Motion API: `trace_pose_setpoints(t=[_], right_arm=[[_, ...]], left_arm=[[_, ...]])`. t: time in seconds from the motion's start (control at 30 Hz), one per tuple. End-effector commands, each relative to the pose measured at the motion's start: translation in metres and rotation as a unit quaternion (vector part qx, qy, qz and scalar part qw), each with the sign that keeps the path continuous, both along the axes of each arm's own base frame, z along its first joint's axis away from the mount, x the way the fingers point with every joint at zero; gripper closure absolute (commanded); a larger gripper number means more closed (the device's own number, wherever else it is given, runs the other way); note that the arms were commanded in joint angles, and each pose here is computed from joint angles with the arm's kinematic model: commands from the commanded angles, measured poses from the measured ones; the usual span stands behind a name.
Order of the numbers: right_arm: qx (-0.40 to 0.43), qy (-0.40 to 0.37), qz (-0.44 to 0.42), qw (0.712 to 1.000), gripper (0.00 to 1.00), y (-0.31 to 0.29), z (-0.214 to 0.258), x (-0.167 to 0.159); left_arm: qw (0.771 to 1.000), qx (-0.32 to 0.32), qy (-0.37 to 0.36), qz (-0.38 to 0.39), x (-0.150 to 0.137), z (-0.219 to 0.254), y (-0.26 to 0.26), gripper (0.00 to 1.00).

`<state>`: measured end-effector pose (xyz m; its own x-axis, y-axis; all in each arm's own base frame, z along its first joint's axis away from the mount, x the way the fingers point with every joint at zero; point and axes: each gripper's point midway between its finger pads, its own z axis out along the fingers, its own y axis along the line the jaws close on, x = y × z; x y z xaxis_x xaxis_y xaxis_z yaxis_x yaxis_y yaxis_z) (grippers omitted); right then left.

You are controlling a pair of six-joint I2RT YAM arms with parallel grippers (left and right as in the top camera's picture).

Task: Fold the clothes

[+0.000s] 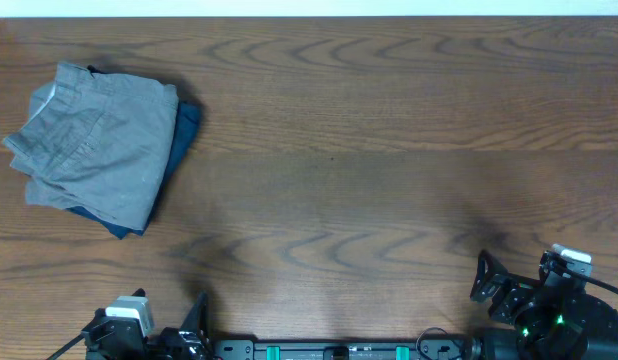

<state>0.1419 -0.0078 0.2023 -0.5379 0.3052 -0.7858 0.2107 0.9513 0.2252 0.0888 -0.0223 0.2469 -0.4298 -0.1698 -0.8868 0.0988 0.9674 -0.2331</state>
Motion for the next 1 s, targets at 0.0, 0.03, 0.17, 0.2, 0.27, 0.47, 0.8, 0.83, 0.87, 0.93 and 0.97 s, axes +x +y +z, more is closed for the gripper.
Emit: trace_pose_setpoints(t=[0.0,0.03,0.17,0.2,0.27,0.47,0.8,0.83,0.87,0.93,0.97], right_arm=[[0.002,-0.006,-0.011,1.0,0.01,-0.003,-0.001,0.001],[0.001,-0.014,-0.01,1.0,0.01,-0.003,0.0,0.004],[-0.022,-0.04,0.031,0.998,0.01,0.003,-0.011,0.024],[-0.026,-0.051,0.047,0.997,0.01,0.007,-0.016,0.031],[-0.026,-0.087,0.066,0.994,0.01,0.013,-0.021,0.045],[-0.03,-0.204,0.1,0.973,0.01,0.025,-0.02,0.077],[-0.129,-0.29,0.098,0.943,0.01,0.018,-0.024,0.102],[-0.134,-0.292,0.091,0.942,0.01,0.016,-0.026,0.104],[-0.137,-0.294,0.084,0.942,0.01,0.013,-0.028,0.105],[-0.138,-0.281,0.077,0.947,0.01,0.01,-0.035,0.105],[-0.138,-0.275,0.077,0.948,0.01,0.009,-0.039,0.105]], left_arm=[[1.0,-0.007,0.004,0.002,0.0,0.0,0.0,0.02],[1.0,-0.007,0.004,0.003,0.0,0.0,0.0,0.02],[1.0,-0.007,0.004,0.002,0.0,0.0,0.0,0.02],[1.0,-0.007,0.004,0.002,0.0,0.0,0.0,0.02],[1.0,-0.007,0.004,0.003,0.0,0.0,0.0,0.02],[1.0,-0.007,0.004,0.002,0.0,0.0,0.0,0.02],[1.0,-0.007,0.004,0.002,0.0,0.0,0.0,0.02],[1.0,-0.007,0.004,0.002,0.0,0.0,0.0,0.02],[1.0,-0.007,0.004,0.002,0.0,0.0,0.0,0.02],[1.0,-0.007,0.004,0.003,0.0,0.0,0.0,0.02],[1.0,-0.007,0.004,0.002,0.0,0.0,0.0,0.02]])
